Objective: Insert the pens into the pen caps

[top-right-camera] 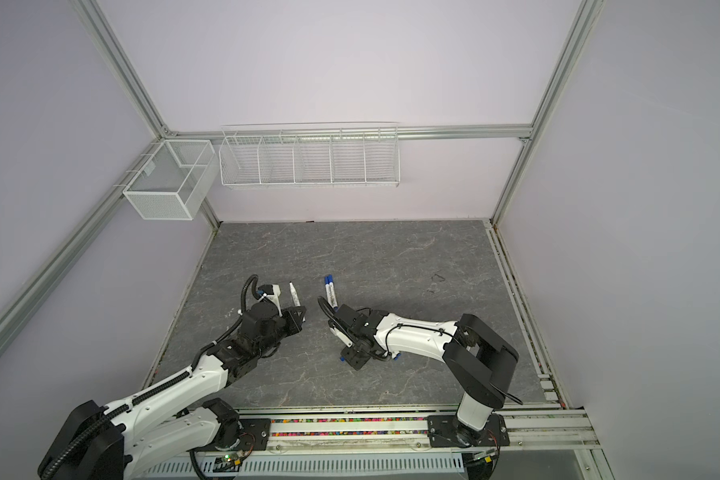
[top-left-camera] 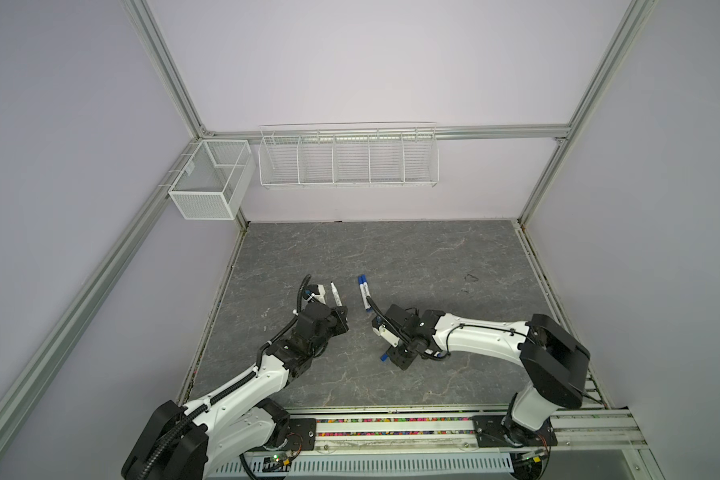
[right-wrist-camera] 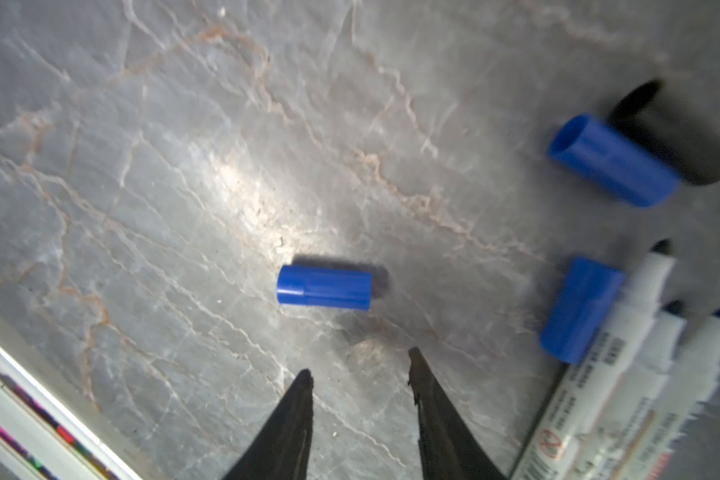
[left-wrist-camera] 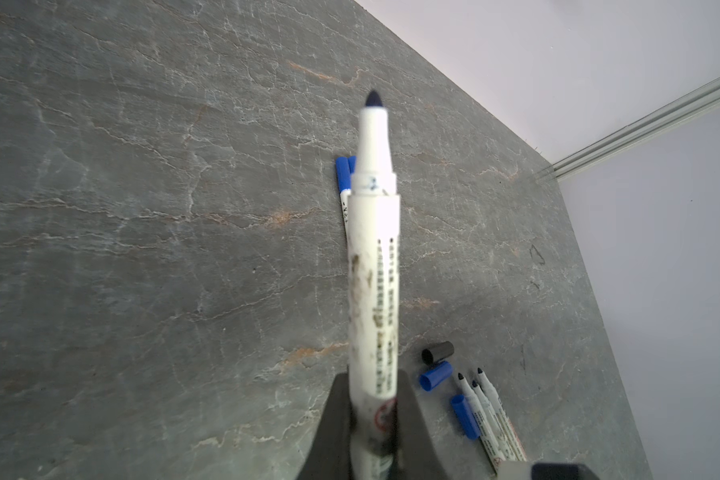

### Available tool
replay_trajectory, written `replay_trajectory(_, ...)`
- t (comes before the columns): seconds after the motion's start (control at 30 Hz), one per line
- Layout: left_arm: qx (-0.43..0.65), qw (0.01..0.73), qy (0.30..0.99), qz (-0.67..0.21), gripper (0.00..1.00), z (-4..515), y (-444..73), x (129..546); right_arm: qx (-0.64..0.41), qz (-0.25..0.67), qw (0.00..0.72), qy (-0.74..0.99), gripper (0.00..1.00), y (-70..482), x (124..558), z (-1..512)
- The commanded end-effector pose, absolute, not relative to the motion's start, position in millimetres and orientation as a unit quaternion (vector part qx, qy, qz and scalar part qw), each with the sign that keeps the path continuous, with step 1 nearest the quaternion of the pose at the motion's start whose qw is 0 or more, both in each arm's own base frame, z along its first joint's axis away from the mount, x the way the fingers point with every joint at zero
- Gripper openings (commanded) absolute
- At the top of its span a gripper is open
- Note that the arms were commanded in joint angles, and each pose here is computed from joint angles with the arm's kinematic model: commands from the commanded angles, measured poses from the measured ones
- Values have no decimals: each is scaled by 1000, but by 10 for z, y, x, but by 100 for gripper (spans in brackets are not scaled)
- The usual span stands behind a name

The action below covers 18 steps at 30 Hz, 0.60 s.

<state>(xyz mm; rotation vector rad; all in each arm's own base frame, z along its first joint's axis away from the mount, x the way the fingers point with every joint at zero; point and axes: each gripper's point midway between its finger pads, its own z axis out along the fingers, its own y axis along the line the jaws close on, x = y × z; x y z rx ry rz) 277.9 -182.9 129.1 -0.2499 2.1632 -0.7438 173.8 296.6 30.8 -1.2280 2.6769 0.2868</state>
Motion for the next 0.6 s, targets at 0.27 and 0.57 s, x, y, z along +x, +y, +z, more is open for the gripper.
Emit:
replay_trajectory(0.27, -106, 413, 856, -293, 0, 1277, -1791, 2788, -390, 134, 69, 908, 48, 3215, 1722, 174)
replay_trajectory(0.57, -106, 416, 856, -289, 0, 1273, -1757, 2765, -386, 118, 69, 912, 52, 3354, 1841, 126)
